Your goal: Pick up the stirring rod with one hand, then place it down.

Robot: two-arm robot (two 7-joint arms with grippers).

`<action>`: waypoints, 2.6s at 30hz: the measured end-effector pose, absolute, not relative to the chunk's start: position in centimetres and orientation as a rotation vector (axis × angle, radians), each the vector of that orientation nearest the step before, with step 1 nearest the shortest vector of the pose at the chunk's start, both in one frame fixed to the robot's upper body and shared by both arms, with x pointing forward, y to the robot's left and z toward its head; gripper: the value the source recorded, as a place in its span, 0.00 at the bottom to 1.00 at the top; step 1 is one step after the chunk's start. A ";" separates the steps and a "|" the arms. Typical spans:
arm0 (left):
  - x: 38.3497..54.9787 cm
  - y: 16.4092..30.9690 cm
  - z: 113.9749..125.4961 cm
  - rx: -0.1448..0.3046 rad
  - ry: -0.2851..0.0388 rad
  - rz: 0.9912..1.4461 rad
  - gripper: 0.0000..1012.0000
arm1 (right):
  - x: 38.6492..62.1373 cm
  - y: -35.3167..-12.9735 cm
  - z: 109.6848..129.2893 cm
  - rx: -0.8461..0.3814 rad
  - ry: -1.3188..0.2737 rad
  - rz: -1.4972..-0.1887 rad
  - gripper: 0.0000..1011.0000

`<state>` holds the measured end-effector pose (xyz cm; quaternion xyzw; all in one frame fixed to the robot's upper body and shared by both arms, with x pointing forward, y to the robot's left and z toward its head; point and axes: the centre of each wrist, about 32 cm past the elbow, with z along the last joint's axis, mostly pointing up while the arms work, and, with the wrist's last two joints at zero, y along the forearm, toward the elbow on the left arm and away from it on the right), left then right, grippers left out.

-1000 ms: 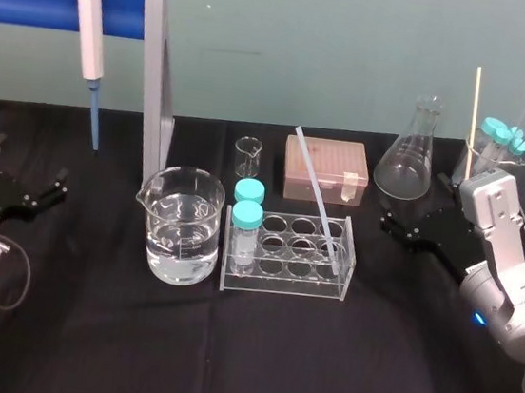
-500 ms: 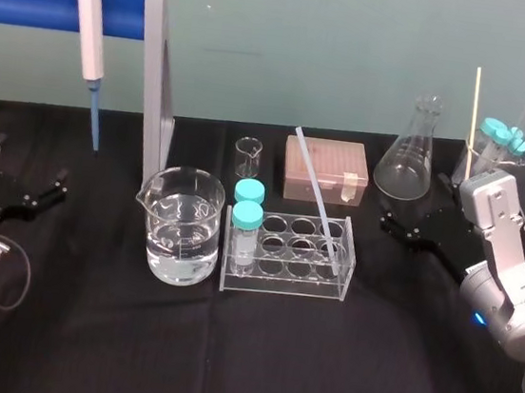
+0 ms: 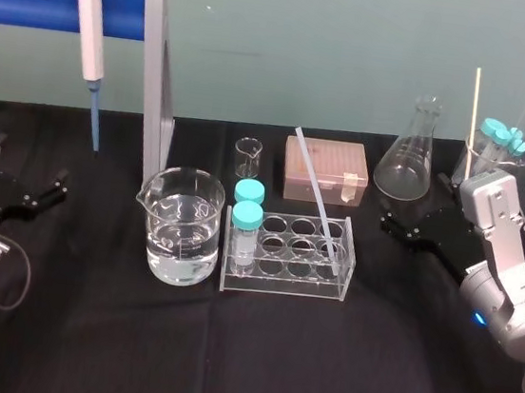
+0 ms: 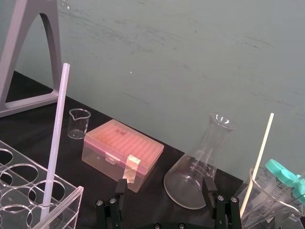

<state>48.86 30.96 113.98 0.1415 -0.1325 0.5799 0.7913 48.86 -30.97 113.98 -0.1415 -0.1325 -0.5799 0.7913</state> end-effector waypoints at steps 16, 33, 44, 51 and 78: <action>48.9 31.0 114.0 0.304 -0.285 1.248 0.99 | 48.9 -31.0 114.0 -0.304 -0.285 -1.248 0.99; 48.9 31.0 114.0 0.305 -0.285 1.248 0.99 | 48.9 -31.2 114.2 -0.293 -0.297 -1.255 0.99; 48.9 31.0 114.0 0.304 -0.285 1.248 0.99 | 48.8 -31.4 116.0 -0.168 -0.400 -1.255 0.99; 48.9 31.0 114.0 0.304 -0.285 1.248 0.99 | 49.2 -31.1 116.8 -0.113 -0.438 -1.121 0.99; 48.9 31.0 114.0 0.304 -0.285 1.248 0.99 | 56.4 -29.2 117.0 -0.061 -0.177 -0.835 0.99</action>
